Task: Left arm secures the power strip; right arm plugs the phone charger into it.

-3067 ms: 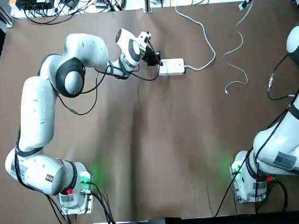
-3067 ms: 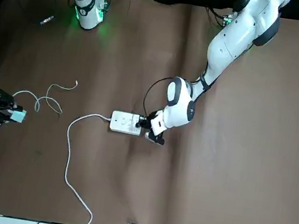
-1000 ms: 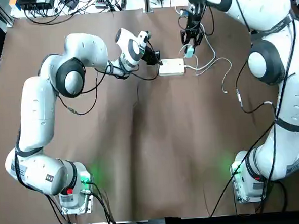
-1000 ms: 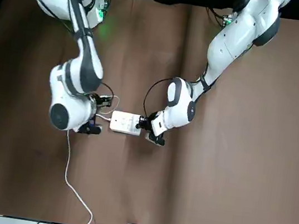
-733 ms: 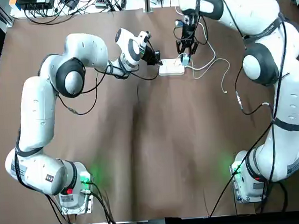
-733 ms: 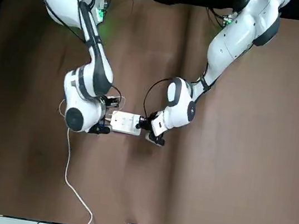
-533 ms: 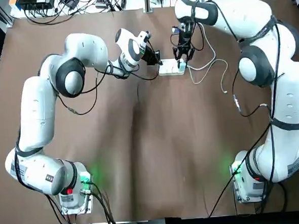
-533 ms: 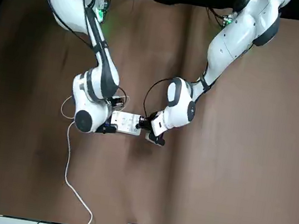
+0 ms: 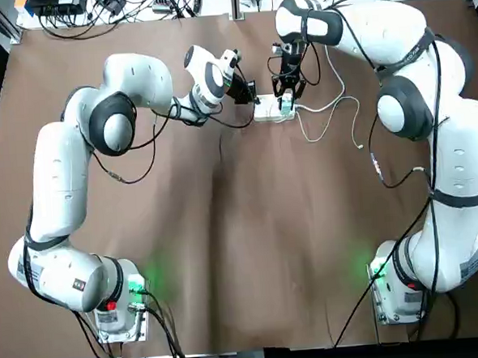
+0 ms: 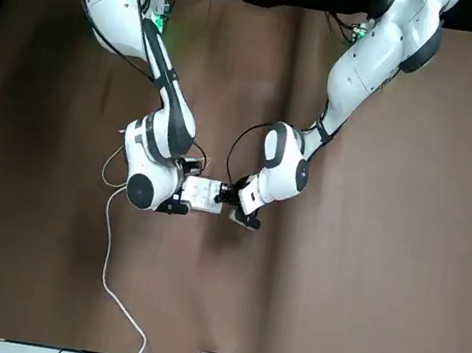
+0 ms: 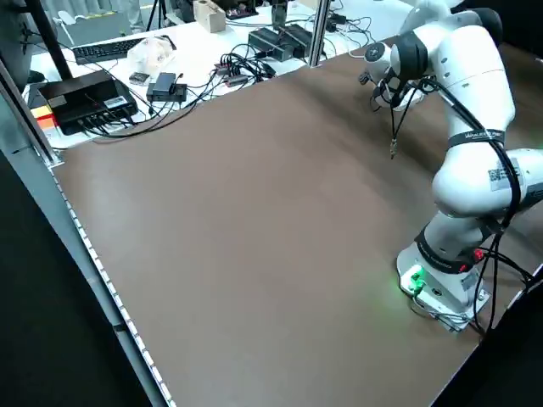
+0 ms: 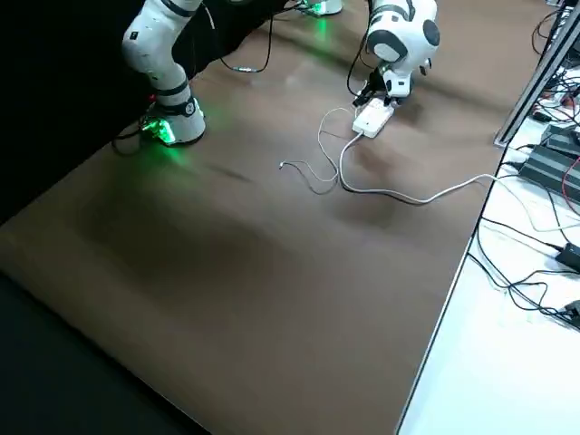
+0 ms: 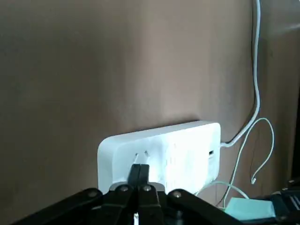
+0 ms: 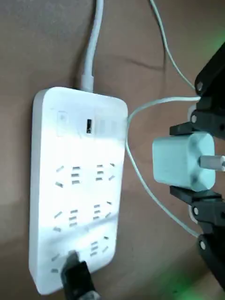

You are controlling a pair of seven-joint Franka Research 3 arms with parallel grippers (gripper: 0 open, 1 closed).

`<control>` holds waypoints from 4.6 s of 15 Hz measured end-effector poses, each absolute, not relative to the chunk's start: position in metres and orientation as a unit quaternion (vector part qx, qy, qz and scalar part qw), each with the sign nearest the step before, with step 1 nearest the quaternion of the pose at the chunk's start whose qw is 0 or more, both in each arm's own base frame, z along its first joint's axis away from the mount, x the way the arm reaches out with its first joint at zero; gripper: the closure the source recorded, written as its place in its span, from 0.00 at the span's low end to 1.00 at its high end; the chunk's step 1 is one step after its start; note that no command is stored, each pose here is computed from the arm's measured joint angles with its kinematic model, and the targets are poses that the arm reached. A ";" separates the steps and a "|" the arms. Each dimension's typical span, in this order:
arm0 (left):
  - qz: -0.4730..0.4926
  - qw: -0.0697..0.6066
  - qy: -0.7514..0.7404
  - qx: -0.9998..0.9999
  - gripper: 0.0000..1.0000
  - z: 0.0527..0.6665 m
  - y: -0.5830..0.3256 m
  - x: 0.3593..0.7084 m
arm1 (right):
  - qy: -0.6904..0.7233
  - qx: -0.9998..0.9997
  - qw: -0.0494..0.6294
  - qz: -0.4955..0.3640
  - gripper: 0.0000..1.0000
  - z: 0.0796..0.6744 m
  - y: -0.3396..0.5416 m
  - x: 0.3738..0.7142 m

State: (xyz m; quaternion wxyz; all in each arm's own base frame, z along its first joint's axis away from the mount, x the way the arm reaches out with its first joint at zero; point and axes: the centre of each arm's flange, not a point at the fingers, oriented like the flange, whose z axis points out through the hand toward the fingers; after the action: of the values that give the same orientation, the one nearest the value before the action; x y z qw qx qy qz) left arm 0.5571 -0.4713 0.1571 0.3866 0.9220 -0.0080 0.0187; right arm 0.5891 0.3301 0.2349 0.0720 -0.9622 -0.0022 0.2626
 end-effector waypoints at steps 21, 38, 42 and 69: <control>0.019 0.387 -0.008 0.922 0.99 0.157 -0.471 0.557 | 0.052 -0.980 0.036 0.190 0.52 0.243 0.346 0.609; 0.023 0.386 -0.006 0.922 0.99 0.157 -0.470 0.558 | 0.022 -0.985 0.038 0.170 0.52 0.240 0.357 0.607; 0.023 0.386 -0.006 0.922 0.99 0.157 -0.470 0.558 | 0.022 -0.984 0.034 0.174 0.52 0.235 0.357 0.603; 0.023 0.385 -0.006 0.922 0.99 0.157 -0.470 0.558 | 0.022 -0.984 0.033 0.172 0.52 0.226 0.359 0.601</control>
State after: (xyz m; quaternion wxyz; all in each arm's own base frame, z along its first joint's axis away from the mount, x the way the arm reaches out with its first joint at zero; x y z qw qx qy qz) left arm 0.5582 -0.4703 0.1573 0.3854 0.9224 -0.0062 0.0232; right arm 0.6009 0.3587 0.2261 0.0332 -0.9844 0.0215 0.1717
